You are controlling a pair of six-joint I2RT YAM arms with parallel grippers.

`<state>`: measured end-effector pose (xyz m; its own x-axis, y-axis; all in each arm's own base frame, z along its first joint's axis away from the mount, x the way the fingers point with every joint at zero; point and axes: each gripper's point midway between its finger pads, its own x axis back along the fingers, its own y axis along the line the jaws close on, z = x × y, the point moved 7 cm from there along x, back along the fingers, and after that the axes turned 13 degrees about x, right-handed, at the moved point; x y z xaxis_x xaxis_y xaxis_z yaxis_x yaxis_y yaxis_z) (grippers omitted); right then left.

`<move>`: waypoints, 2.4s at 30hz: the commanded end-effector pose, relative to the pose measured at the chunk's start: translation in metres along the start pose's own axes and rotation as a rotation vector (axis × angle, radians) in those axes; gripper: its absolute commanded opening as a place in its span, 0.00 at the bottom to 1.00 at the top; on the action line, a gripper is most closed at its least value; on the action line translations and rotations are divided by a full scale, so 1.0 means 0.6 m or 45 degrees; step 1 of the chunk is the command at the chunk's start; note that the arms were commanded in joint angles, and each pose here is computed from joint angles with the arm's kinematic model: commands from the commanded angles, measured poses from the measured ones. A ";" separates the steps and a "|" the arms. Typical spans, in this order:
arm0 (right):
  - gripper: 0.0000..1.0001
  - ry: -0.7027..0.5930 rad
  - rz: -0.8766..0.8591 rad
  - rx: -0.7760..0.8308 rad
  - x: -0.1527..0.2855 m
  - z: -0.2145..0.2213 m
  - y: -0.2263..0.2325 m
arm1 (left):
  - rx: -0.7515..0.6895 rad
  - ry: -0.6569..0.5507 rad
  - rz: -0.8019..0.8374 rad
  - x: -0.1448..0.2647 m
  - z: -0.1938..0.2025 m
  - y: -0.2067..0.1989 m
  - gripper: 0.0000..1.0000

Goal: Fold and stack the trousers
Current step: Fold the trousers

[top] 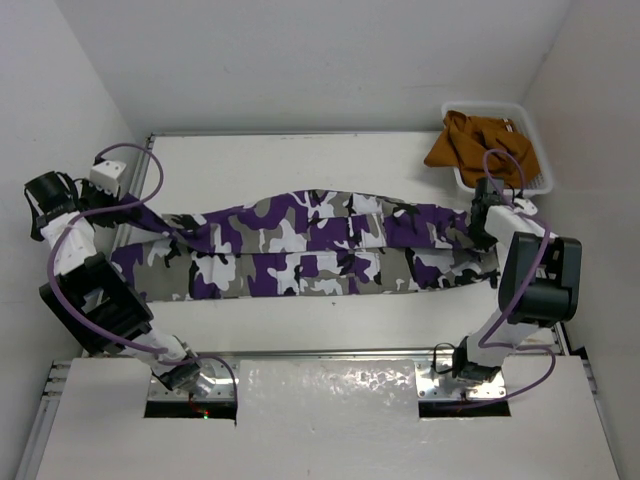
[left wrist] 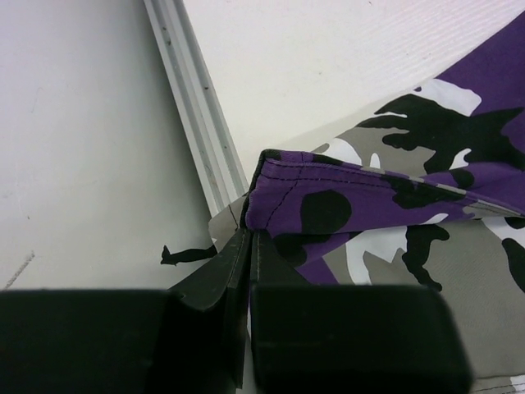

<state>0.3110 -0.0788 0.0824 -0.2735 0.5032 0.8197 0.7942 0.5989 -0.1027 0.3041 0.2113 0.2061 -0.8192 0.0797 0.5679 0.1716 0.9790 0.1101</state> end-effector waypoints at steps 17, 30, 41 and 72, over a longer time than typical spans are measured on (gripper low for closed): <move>0.00 -0.339 -0.103 -0.033 0.116 -0.105 -0.106 | 0.048 -0.299 -0.001 0.105 -0.057 0.086 0.00; 0.00 -0.093 -0.101 0.038 0.044 0.056 -0.140 | 0.116 0.300 0.185 0.156 0.214 -0.021 0.42; 0.00 -0.105 -0.117 0.144 0.045 0.034 -0.133 | 0.764 0.688 -0.097 0.180 0.254 0.004 0.47; 0.00 -0.135 -0.094 0.243 0.051 0.021 -0.140 | 1.104 0.705 -0.216 0.050 0.314 -0.053 0.16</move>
<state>0.2186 -0.0987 0.0950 -0.3616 0.4780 0.8005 0.6445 0.7486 -0.1559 0.1671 0.2186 0.0680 -0.3965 0.0223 0.9178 -0.5629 0.7838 -0.2623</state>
